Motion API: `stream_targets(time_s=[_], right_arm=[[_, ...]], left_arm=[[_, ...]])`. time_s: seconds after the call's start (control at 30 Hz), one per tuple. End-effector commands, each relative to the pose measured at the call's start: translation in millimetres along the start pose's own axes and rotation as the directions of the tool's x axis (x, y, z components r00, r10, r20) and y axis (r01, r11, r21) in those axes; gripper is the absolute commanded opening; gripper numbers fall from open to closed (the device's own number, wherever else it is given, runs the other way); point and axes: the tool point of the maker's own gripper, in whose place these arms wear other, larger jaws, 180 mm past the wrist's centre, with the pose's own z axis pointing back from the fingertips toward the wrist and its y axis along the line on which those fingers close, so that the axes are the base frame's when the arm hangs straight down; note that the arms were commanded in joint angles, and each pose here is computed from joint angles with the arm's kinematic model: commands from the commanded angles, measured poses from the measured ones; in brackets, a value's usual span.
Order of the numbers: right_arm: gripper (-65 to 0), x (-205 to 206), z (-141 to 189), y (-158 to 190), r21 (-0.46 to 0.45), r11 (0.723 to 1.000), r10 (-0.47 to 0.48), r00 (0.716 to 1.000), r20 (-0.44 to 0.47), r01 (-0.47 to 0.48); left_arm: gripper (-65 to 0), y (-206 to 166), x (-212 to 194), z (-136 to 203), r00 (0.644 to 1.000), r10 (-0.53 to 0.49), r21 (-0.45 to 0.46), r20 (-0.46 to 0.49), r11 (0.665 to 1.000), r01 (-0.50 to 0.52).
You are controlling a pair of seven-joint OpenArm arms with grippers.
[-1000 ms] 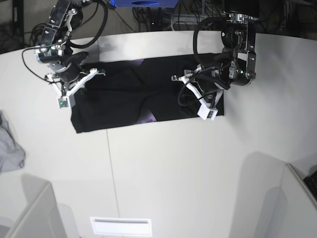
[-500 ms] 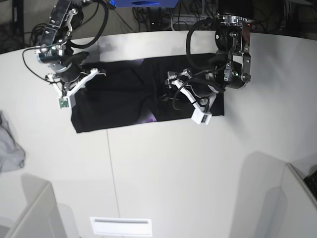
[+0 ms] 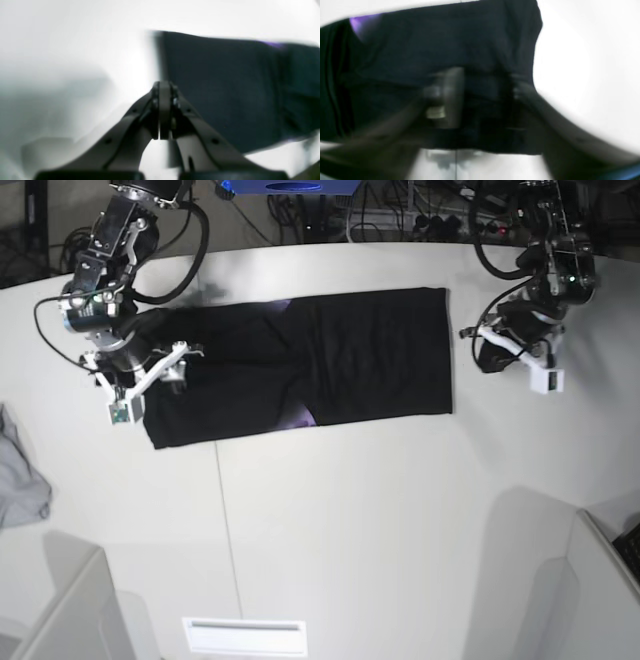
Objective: Fold the T-shirt properly
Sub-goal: 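Release the folded end and raise the left gripper away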
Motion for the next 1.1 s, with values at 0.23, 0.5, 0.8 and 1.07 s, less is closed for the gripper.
stream_targets(time_s=[0.23, 0.5, 0.8, 1.07], right_arm=[[-13.5, 32.2, -13.9, -35.0, -0.038, 0.998, -0.046, 0.999, 0.026, 0.047], [-14.0, 6.6, -44.2, -66.5, 0.002, 0.986, -0.164, 0.981, -0.106, 0.165], [-14.1, -34.0, -54.9, -60.1, 0.066, 0.964, -0.236, 0.945, -0.227, 0.257], [-14.3, -36.8, -45.1, -27.5, 0.243, 0.902, -0.315, 0.929, -0.193, 0.356]], left_arm=[[-65.0, 38.1, 21.2, 38.7, 0.979, -0.184, 0.039, 0.09, 0.983, 0.181], [-65.0, 46.9, -1.1, 36.0, 0.915, -0.402, 0.085, -0.032, 0.911, 0.403], [-65.0, 46.7, -11.5, 24.1, 0.915, -0.404, 0.049, 0.0, 0.914, 0.404], [-65.0, 51.0, -30.5, 14.9, 0.931, -0.364, 0.024, -0.041, 0.931, 0.365]])
